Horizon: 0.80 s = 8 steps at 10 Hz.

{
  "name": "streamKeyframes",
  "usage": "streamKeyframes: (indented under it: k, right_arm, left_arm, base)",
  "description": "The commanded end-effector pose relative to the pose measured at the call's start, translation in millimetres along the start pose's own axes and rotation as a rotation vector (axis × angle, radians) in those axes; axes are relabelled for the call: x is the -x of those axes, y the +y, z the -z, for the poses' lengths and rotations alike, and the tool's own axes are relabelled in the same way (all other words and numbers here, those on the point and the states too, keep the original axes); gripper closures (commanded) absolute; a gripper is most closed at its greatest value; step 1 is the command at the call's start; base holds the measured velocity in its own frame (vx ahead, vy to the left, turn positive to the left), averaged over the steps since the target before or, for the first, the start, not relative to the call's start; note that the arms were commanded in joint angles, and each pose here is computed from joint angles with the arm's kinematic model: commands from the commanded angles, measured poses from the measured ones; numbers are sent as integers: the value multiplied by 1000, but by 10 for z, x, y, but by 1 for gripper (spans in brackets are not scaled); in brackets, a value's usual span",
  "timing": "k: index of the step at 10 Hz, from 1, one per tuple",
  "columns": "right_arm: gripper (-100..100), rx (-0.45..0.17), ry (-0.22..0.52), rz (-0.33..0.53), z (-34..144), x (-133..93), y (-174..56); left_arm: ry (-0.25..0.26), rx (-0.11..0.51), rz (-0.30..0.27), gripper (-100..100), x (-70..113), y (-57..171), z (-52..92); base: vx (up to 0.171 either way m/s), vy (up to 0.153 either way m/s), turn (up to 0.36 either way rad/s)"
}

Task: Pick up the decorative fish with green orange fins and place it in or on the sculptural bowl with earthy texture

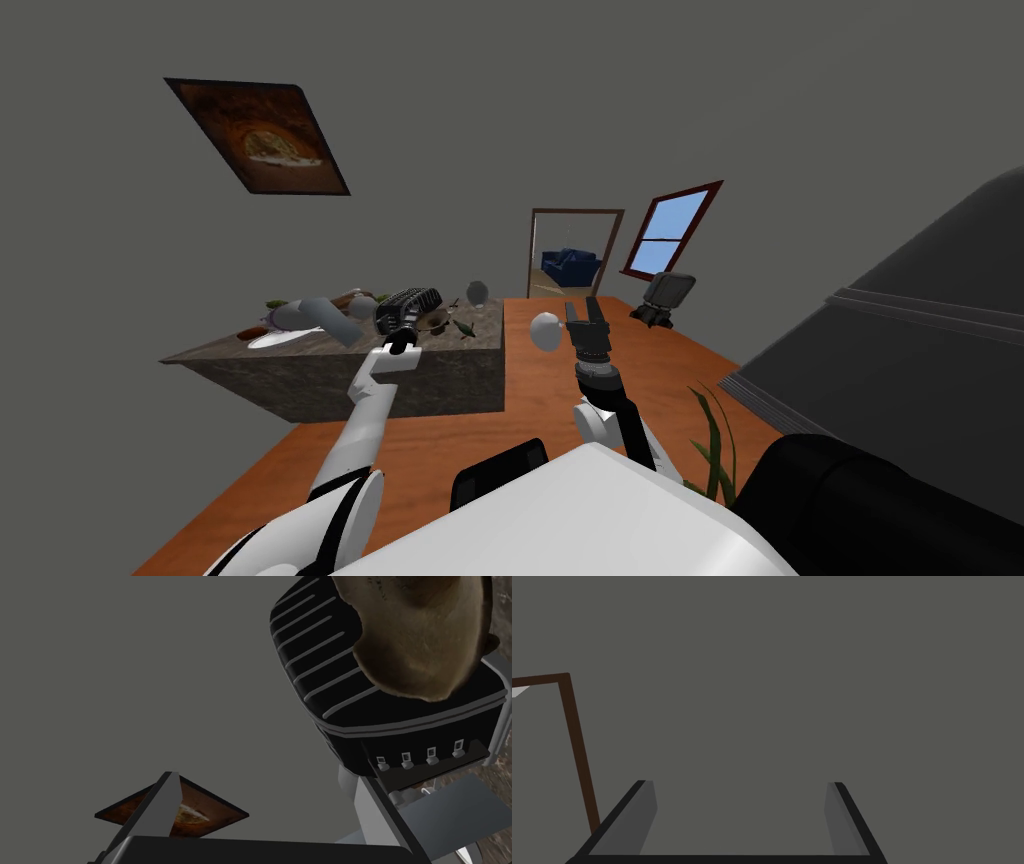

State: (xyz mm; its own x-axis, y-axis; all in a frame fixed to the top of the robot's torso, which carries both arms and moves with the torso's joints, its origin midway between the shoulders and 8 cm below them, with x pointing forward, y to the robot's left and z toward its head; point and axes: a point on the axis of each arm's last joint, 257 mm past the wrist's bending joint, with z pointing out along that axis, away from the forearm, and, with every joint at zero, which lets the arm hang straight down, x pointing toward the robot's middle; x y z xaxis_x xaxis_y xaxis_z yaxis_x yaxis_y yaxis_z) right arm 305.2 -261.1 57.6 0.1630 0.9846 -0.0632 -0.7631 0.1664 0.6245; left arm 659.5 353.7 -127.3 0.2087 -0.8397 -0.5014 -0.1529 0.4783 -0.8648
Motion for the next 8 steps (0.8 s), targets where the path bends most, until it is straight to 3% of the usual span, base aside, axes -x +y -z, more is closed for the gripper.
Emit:
streamKeyframes:
  k: [1, 8]
  right_arm:
    - [0, 0, 0, 0, 0, 0, 0]
    - [0, 0, 0, 0, 0, 0, 0]
  left_arm:
    - [9, 43, -20, -100, -76, 9, -86]
    - [64, 218, -107, -100, -475, 228, -238]
  base:
    - [-5, -99, 108]
    - [8, -97, 88]
